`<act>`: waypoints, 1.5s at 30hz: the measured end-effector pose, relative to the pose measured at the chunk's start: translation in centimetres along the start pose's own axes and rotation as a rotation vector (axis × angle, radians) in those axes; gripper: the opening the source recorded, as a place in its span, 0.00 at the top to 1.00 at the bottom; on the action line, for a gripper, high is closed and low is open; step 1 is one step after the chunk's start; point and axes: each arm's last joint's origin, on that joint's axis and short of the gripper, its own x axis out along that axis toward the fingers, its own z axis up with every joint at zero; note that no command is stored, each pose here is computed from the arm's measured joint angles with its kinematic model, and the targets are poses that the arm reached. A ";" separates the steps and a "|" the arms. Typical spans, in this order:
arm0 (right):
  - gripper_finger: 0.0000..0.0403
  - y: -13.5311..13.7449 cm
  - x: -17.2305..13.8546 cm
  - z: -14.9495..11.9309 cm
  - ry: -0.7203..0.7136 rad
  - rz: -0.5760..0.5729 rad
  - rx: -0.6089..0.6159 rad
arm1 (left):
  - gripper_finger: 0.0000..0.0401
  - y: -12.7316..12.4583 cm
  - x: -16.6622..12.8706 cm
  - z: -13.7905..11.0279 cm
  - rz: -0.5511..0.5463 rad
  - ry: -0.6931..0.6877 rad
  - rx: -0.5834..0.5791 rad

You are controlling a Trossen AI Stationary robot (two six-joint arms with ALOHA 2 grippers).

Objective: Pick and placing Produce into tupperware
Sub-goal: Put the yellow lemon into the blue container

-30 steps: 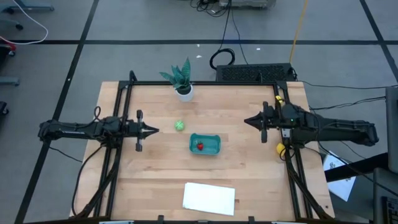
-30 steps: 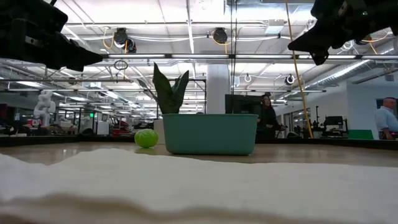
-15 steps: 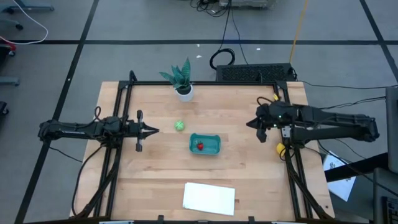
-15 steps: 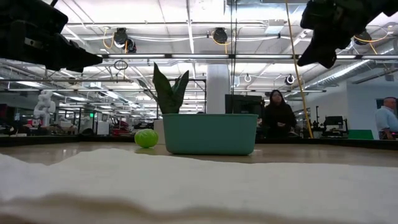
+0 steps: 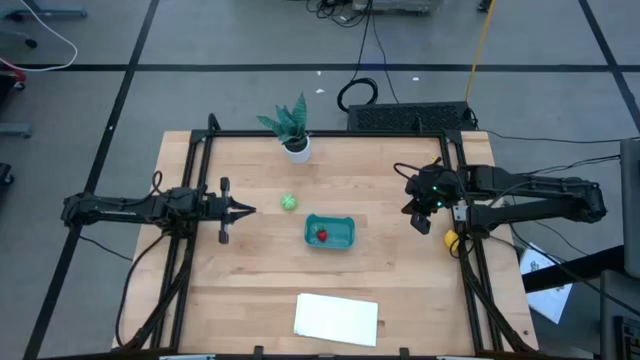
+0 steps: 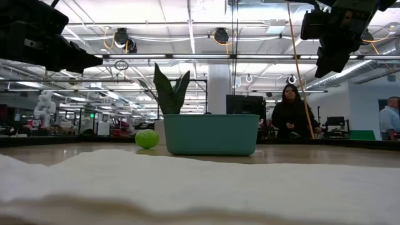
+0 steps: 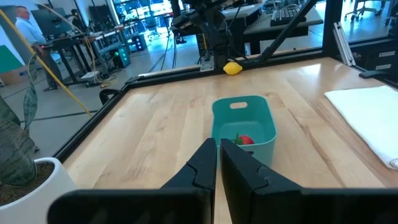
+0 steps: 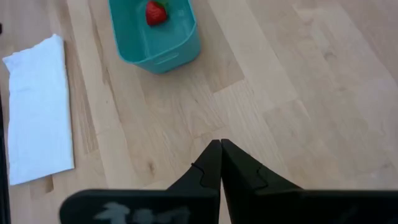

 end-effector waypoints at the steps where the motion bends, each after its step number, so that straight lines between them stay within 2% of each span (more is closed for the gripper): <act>1: 1.00 0.0 0.1 0.1 0.007 -0.001 0.005 | 0.94 0.0 0.0 0.0 0.000 0.000 0.000; 6: 0.99 0.0 -0.1 -0.2 0.110 -0.014 0.050 | 0.94 0.0 0.0 0.0 0.000 0.001 0.000; 12: 0.92 -0.4 -0.3 -1.5 0.266 -0.074 0.088 | 0.94 0.0 0.0 0.0 -0.001 0.003 0.000; 21: 0.73 -0.6 0.1 -2.0 0.382 -0.110 0.072 | 0.94 0.0 0.0 0.0 -0.001 0.003 0.000; 26: 0.62 -0.7 0.8 -1.8 0.422 -0.131 0.106 | 0.94 0.0 0.0 0.0 -0.001 0.004 0.000; 34: 0.54 -0.9 1.8 -2.1 0.571 -0.176 0.107 | 0.94 0.0 0.0 -0.1 -0.001 0.005 0.000; 45: 0.44 -1.3 3.6 -2.5 0.769 -0.301 0.254 | 0.94 0.0 0.0 -0.3 -0.005 0.028 0.001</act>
